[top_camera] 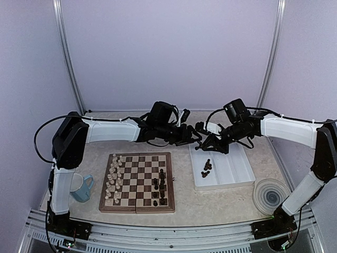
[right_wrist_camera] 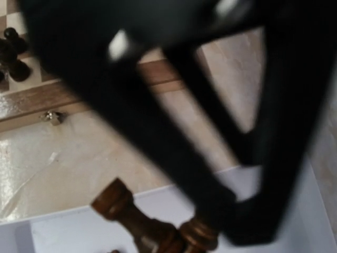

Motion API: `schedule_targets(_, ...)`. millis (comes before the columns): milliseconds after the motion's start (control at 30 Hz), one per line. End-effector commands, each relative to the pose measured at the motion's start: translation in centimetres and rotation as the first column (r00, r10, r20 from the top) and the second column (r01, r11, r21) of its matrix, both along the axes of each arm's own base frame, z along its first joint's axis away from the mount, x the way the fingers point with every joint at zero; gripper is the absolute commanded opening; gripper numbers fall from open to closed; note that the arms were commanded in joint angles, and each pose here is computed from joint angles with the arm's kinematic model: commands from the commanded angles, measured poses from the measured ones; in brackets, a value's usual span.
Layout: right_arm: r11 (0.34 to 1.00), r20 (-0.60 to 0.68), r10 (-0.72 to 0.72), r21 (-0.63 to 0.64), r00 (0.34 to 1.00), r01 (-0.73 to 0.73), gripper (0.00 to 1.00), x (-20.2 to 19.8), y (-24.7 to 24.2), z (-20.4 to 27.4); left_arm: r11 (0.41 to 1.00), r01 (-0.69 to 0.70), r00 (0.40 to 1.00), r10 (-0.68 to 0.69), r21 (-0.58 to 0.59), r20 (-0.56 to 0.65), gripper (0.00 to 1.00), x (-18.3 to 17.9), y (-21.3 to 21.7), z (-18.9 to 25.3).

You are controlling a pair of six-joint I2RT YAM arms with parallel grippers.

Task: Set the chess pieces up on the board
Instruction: Pass from the left arm to the right

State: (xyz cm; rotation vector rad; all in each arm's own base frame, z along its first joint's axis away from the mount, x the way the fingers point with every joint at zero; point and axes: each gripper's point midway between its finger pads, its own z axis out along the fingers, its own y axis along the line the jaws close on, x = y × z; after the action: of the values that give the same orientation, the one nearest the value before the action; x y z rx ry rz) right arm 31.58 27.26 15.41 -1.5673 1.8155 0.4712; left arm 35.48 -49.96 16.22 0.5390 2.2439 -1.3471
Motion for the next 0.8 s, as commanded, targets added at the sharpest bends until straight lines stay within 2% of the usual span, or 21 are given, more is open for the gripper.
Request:
schedule_targets(0, 1.000, 0.031, -0.001, 0.020, 1.000, 0.001, 0.16, -0.01, -0.22, 0.99, 0.998, 0.065, 0.997, -0.065, -0.013, -0.045, 0.53, -1.61, -1.21, -0.26)
schedule_targets(500, 1.000, 0.024, -0.006, 0.008, 1.000, 0.006, 0.18, 0.08, -0.34, 0.66, 0.993, 0.098, 0.993, -0.102, -0.065, -0.051, 0.19, -2.18, -1.56, -0.13)
schedule_targets(600, 1.000, 0.025, -0.013, -0.002, 1.000, 0.013, 0.25, 0.15, -0.48, 0.70, 0.992, 0.102, 0.994, -0.105, -0.079, -0.040, 0.12, -2.11, -1.70, 0.08)
schedule_targets(767, 0.999, 0.034, 0.003, -0.049, 0.999, -0.002, 0.38, -0.42, -0.99, 1.22, 0.992, 0.085, 0.995, -0.090, -0.090, -0.048, 0.06, -1.56, -1.55, -0.06)
